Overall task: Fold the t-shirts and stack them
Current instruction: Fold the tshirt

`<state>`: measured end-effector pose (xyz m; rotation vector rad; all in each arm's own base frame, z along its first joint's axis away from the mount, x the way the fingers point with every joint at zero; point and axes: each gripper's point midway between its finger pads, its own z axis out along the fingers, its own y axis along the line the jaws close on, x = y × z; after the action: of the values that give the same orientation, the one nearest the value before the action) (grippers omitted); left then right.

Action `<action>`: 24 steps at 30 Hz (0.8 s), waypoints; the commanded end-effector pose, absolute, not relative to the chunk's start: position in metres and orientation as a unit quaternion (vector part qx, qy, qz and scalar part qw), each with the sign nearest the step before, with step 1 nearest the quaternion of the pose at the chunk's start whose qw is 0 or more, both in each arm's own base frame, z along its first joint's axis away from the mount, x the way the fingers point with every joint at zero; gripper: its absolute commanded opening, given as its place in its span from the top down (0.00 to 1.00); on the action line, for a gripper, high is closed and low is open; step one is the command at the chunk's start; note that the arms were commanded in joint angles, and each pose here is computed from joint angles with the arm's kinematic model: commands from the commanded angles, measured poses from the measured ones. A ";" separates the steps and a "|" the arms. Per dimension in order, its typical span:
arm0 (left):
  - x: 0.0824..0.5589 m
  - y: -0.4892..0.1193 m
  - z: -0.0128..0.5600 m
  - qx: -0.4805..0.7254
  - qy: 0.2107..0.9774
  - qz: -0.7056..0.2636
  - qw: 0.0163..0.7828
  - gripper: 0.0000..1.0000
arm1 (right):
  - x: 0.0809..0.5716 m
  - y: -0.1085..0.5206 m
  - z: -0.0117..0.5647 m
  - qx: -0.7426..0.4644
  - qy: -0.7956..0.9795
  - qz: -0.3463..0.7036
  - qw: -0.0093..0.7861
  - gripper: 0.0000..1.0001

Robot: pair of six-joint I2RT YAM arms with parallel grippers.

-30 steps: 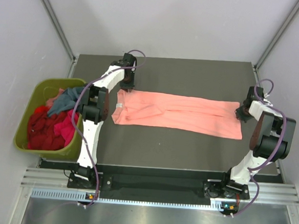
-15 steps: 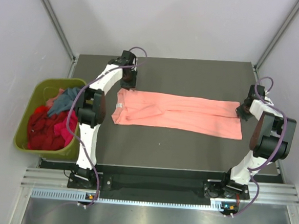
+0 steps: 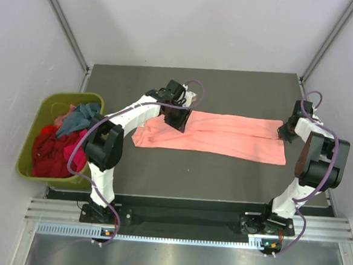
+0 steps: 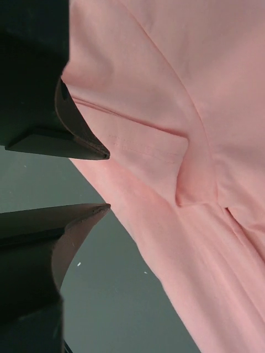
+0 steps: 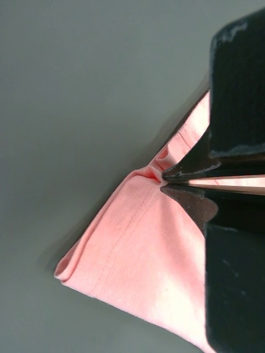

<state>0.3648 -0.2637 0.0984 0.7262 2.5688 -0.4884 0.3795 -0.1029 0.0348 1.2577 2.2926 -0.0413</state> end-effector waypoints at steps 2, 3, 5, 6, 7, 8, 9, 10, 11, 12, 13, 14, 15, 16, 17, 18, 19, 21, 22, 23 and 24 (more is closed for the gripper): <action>0.371 -0.277 0.098 0.300 0.905 -0.193 0.233 0.57 | 0.393 -0.109 0.059 0.460 0.838 -0.001 0.295 0.98; 0.370 -0.279 0.097 0.303 0.904 -0.192 0.233 0.56 | 0.393 -0.109 0.058 0.460 0.838 0.001 0.295 0.98; 0.371 -0.282 0.091 0.310 0.902 -0.189 0.234 0.55 | 0.393 -0.107 0.057 0.459 0.838 0.005 0.293 0.98; 0.369 -0.282 0.087 0.316 0.901 -0.185 0.233 0.54 | 0.394 -0.107 0.055 0.459 0.839 0.005 0.293 0.98; 0.369 -0.281 0.080 0.316 0.904 -0.179 0.227 0.54 | 0.393 -0.107 0.054 0.459 0.839 0.005 0.291 0.98; 0.371 -0.280 0.075 0.315 0.905 -0.171 0.227 0.53 | 0.393 -0.108 0.053 0.460 0.839 0.004 0.290 0.98; 0.370 -0.279 0.070 0.317 0.907 -0.167 0.222 0.53 | 0.394 -0.107 0.053 0.459 0.840 0.006 0.290 0.98; 0.370 -0.278 0.062 0.318 0.909 -0.164 0.214 0.53 | 0.394 -0.107 0.051 0.460 0.840 0.006 0.289 0.98; 0.370 -0.277 0.059 0.320 0.909 -0.160 0.212 0.53 | 0.394 -0.107 0.051 0.460 0.840 0.006 0.289 0.98; 0.369 -0.276 0.051 0.322 0.911 -0.156 0.204 0.53 | 0.394 -0.107 0.051 0.461 0.839 0.007 0.289 0.98; 0.370 -0.275 0.048 0.322 0.912 -0.153 0.202 0.52 | 0.395 -0.107 0.051 0.460 0.840 0.007 0.289 0.98; 0.370 -0.274 0.045 0.323 0.913 -0.149 0.201 0.52 | 0.395 -0.107 0.051 0.461 0.839 0.007 0.289 0.98; 0.370 -0.273 0.041 0.323 0.914 -0.146 0.197 0.51 | 0.396 -0.107 0.052 0.460 0.839 0.007 0.290 0.98; 0.370 -0.272 0.039 0.323 0.915 -0.143 0.195 0.51 | 0.396 -0.108 0.052 0.460 0.839 0.007 0.289 0.98; 0.371 -0.270 0.037 0.323 0.916 -0.138 0.194 0.52 | 0.397 -0.108 0.053 0.460 0.839 0.007 0.291 0.98; 0.373 -0.269 0.036 0.323 0.917 -0.131 0.195 0.54 | 0.397 -0.108 0.053 0.460 0.839 0.006 0.291 0.98; 0.371 -0.267 0.034 0.325 0.917 -0.128 0.190 0.62 | 0.398 -0.108 0.053 0.460 0.839 0.006 0.292 0.98; 0.374 -0.264 0.037 0.326 0.918 -0.119 0.193 0.73 | 0.398 -0.109 0.053 0.460 0.839 0.006 0.292 0.98; 0.373 -0.263 0.038 0.327 0.918 -0.117 0.191 0.88 | 0.399 -0.109 0.055 0.459 0.839 0.006 0.294 0.98; 0.374 -0.263 0.040 0.326 0.918 -0.115 0.194 0.95 | 0.398 -0.109 0.056 0.458 0.839 0.005 0.293 0.98; 0.376 -0.263 0.047 0.323 0.918 -0.113 0.201 1.00 | 0.399 -0.109 0.056 0.458 0.839 0.005 0.293 0.98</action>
<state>0.3652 -0.2616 0.0302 0.8951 2.6195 -0.3546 0.3820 -0.0989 0.0355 1.2526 2.2967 0.0034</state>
